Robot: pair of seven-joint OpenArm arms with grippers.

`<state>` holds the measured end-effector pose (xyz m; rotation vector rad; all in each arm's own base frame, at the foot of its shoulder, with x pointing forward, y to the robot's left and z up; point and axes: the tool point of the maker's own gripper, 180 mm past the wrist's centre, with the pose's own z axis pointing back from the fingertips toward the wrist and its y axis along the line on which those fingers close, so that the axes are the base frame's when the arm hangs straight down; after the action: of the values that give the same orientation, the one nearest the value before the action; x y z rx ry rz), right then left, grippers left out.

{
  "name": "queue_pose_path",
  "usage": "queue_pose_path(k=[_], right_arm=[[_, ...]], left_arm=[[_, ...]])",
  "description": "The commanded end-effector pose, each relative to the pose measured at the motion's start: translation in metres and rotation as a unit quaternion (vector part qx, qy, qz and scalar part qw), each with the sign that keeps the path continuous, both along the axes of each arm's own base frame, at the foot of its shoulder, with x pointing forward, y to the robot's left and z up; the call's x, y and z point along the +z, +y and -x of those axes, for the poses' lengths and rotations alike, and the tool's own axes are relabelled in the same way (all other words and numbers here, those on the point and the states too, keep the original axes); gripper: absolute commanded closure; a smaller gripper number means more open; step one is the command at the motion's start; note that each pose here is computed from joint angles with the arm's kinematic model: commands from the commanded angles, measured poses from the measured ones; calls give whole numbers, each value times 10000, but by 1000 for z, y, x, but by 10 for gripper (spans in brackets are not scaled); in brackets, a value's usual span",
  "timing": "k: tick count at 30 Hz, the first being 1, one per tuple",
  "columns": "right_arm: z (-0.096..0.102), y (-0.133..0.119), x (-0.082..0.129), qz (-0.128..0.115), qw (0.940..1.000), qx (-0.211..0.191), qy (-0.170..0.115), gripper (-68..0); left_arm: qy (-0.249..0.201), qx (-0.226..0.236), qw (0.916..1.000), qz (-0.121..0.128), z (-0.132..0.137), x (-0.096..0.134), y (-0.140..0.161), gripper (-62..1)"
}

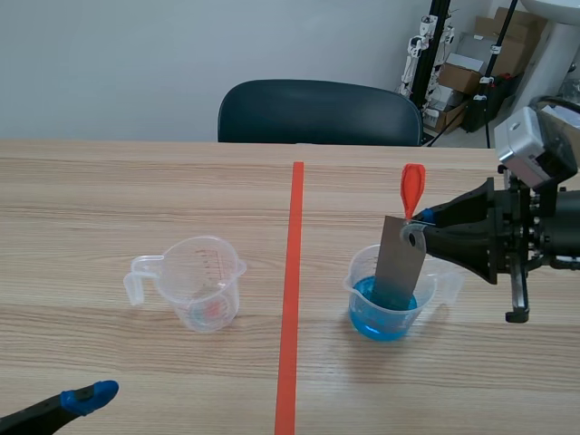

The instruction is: Do the redox reaction experiment. raise the plate out of the solution

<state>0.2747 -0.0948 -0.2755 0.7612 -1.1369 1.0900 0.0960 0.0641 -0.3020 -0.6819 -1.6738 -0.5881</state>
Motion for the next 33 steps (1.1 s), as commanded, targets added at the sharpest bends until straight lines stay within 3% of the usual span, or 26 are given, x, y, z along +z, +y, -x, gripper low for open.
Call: queue_pose_path(k=[1,8,15,21,28,33], right_arm=[[-4,1,16,-133,9998,34,-161,-6],[-4,-1,34,-283,9994,23,-222,-6],[-3,0,53,-316,9986,121,-416,-6],[-1,-1,67,-402,9980,143,-467,-6],[4,-2,77,-403,9977,211,-501,-6],[7,-4,87,-478,9972,227,-528,-6]], left_arm=[[-186,26,9998,92,-2,9,1,-623],[-70,669,9969,406,2,19,33,-612],[63,896,9950,426,13,28,73,-427],[228,720,9970,151,17,33,102,-265],[108,190,9994,-273,2,48,128,-102],[-129,-436,9968,-661,-18,61,131,-54]])
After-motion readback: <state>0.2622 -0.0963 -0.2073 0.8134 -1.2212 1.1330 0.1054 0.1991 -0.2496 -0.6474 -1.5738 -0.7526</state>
